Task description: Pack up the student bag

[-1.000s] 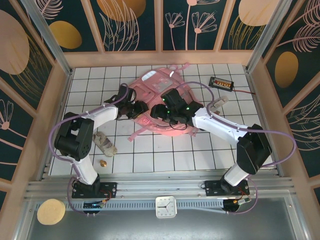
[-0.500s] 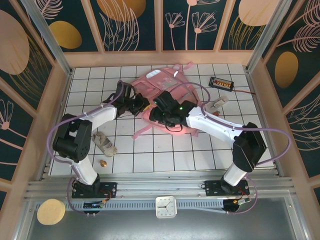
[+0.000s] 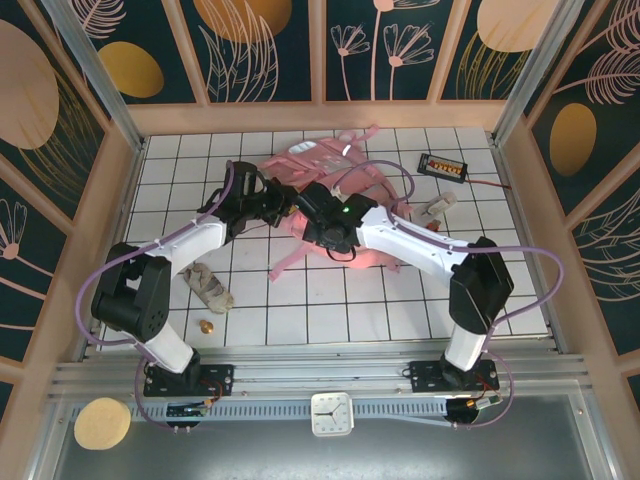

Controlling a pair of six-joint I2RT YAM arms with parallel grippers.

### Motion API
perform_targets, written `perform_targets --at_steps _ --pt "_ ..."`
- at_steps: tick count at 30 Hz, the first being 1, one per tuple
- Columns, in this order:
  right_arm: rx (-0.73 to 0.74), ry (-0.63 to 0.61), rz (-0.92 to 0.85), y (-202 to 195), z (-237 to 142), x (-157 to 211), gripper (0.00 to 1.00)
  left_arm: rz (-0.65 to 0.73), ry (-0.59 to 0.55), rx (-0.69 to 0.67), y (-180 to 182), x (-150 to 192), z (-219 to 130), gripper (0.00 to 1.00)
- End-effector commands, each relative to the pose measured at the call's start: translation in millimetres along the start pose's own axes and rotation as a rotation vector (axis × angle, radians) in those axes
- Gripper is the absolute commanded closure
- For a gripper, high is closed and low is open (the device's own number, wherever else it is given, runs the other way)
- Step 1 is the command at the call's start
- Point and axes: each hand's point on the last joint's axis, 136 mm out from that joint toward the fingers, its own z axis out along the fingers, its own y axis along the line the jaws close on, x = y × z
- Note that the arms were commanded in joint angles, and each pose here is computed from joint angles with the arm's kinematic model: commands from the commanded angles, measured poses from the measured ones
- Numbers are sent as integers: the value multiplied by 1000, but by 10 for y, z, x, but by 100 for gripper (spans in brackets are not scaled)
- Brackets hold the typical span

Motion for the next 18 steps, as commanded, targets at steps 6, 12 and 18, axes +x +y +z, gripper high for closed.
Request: perform_targets --at_steps 6,12,18 --pt "121 -54 -22 -260 125 -152 62 53 37 211 -675 141 -245 100" --pt "151 -50 -54 -224 264 -138 62 49 46 213 -690 179 -230 100" --pt "201 -93 -76 -227 322 -243 74 43 55 218 -696 220 -221 100"
